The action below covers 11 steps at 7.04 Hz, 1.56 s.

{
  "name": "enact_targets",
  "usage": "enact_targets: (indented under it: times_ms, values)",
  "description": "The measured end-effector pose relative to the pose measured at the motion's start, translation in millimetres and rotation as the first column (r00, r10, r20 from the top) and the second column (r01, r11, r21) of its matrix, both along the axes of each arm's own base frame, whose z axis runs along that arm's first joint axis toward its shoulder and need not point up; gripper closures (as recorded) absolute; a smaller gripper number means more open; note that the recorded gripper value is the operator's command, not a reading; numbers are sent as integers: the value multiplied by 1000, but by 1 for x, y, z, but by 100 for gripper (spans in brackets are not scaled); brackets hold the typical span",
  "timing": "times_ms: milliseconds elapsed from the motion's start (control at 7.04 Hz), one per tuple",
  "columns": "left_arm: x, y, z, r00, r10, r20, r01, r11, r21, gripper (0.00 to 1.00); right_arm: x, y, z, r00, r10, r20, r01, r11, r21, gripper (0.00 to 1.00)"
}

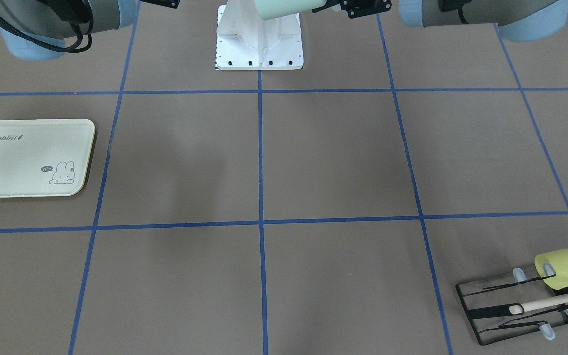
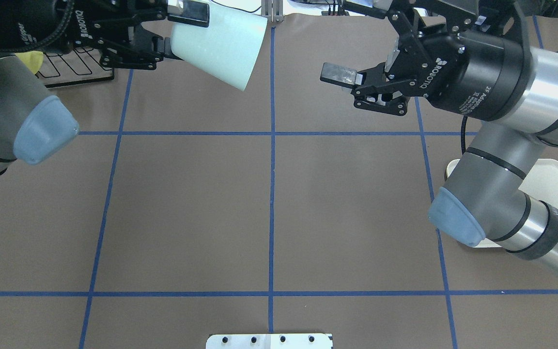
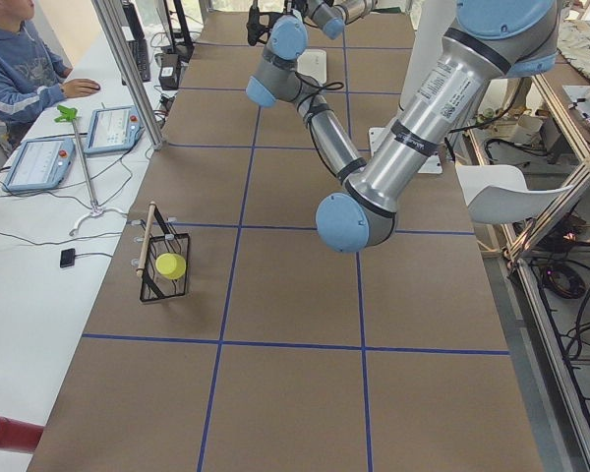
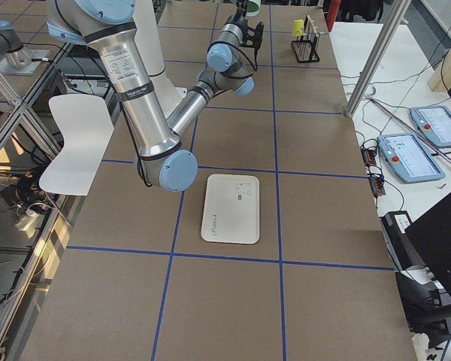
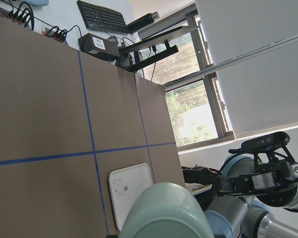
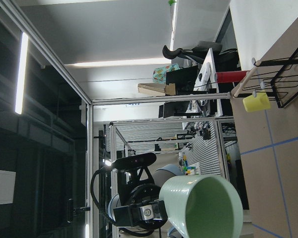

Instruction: Left arm grabs green cup and hands to right arm on tray

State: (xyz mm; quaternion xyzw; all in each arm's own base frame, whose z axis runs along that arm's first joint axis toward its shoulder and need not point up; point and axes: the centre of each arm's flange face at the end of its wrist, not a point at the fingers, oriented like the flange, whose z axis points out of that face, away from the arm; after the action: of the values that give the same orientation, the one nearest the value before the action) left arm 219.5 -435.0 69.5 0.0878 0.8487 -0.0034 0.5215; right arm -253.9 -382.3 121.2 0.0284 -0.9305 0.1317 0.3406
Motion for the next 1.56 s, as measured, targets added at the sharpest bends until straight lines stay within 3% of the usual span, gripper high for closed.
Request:
enact_targets:
  times_ms: [284,1136,1278,1562]
  values:
    - [5,8,-5,999,29,-27,-29,1000,2,75,-8,4,1,999,23,41,-22,1000,-19,3]
    - [43,27,-7,995,63,-80,-64,998,-12,75,-24,13,-7,996,71,55,-71,997,-10,5]
    - [45,26,-6,995,63,-78,-65,998,-13,75,-24,13,-9,996,71,57,-71,997,-8,8]
    - [46,26,-6,995,63,-76,-65,998,-15,75,-24,12,-9,996,71,52,-71,997,-11,24]
